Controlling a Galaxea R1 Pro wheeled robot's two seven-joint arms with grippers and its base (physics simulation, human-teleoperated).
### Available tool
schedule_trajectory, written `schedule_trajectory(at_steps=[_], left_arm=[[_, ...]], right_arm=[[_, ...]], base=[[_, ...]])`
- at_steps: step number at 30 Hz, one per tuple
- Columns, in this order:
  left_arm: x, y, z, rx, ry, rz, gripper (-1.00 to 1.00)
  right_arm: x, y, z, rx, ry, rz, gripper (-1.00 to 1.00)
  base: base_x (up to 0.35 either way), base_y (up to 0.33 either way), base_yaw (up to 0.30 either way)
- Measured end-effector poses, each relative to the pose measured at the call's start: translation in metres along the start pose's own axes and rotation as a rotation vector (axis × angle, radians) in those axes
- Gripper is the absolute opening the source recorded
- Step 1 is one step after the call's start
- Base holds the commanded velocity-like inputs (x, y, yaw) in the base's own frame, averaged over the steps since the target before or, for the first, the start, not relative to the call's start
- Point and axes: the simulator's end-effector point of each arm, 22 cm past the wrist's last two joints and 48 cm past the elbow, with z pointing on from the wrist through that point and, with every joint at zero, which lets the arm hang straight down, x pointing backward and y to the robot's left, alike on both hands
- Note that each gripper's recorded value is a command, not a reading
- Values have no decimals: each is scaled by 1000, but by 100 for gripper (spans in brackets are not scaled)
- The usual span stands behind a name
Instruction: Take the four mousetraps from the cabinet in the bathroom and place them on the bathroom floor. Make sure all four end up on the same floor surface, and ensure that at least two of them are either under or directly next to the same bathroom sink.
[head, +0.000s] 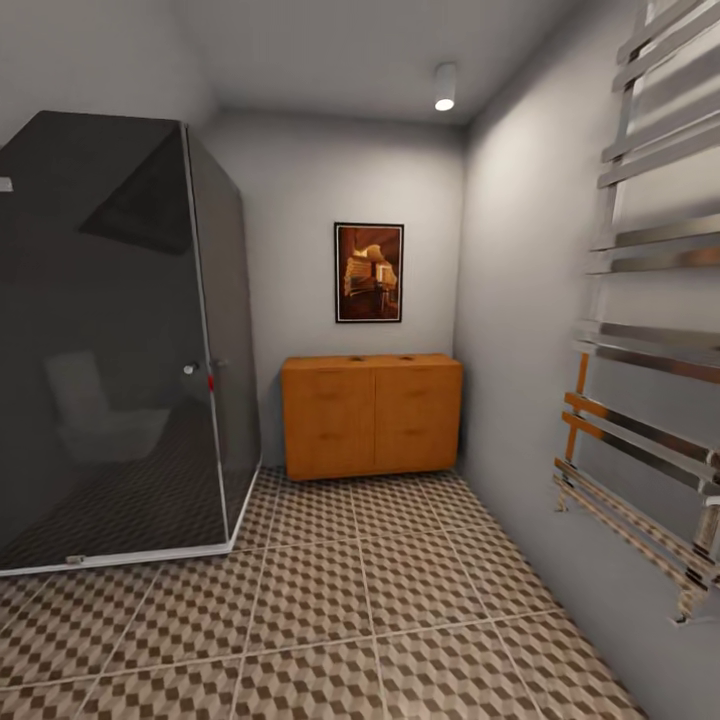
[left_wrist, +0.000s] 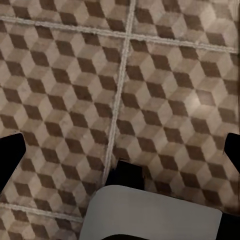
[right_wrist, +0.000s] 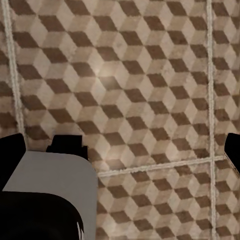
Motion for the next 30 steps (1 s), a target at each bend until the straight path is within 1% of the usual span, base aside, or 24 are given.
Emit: schedule_trajectory(at_steps=[30], left_arm=[[0,0,0,0,1,0,100]], right_arm=[[-1,0,0,-1,-4,-12,100]], base=[[324,0,0]])
